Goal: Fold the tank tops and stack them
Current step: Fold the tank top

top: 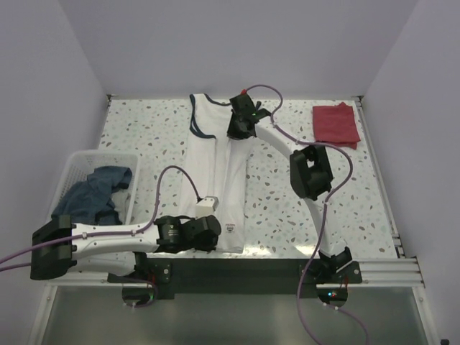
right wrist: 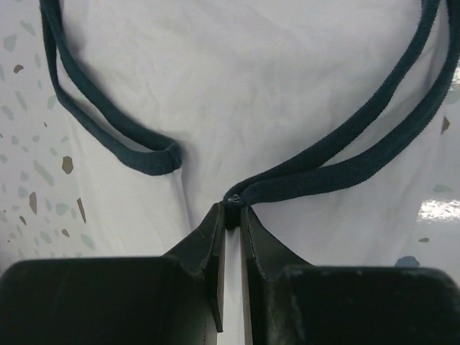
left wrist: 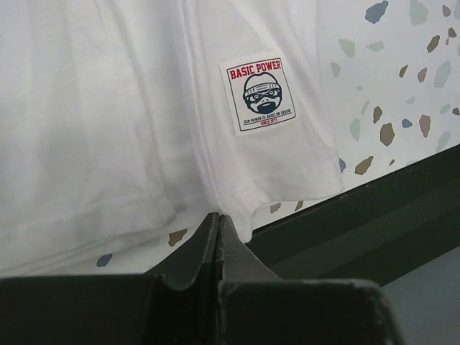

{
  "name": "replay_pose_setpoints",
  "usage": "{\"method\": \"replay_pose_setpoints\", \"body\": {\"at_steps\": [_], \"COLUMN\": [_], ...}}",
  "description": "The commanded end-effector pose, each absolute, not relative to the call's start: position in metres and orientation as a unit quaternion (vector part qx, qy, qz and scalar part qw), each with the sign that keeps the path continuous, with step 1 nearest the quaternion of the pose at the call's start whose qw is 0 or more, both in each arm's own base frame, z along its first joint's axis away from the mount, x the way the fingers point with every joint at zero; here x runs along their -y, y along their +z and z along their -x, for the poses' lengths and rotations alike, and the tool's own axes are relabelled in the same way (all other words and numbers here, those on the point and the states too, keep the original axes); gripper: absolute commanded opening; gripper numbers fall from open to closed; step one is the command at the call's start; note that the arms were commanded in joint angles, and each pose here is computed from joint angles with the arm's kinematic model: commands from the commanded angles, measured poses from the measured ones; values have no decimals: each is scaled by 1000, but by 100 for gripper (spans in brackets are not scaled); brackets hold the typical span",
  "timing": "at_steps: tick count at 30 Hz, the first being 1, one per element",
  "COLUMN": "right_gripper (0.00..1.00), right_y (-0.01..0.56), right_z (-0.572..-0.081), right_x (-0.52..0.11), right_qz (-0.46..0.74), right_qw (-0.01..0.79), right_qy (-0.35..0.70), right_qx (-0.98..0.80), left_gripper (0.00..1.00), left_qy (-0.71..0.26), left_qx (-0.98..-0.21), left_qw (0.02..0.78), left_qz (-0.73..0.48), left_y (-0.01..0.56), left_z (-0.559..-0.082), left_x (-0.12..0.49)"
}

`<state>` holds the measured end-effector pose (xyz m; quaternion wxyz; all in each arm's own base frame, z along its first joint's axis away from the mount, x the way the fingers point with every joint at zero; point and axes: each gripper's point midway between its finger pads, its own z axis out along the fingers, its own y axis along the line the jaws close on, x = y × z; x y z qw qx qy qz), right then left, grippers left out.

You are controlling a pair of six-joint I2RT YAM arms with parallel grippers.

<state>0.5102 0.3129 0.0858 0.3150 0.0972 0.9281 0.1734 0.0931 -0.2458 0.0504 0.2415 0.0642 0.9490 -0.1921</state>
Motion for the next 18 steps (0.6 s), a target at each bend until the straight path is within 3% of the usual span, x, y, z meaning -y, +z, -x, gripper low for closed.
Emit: {"method": "replay_pose_setpoints", "body": {"at_steps": [1, 18], "right_gripper": [0, 0], "right_y": [93, 89], "right_z": [-520, -521], "right_x": [-325, -364], "right_qz": [-108, -83], "right_qw": [330, 342], "right_qy": [173, 190], "right_qx": [-922, -917], "left_gripper": [0, 0], "left_qy": [-181, -173], "left_qx": [-951, -956], "left_qw": [248, 236], "left_qz": [-36, -31], "left_y": [49, 42], "left_z": [-95, -88], "left_x": [233, 224]}}
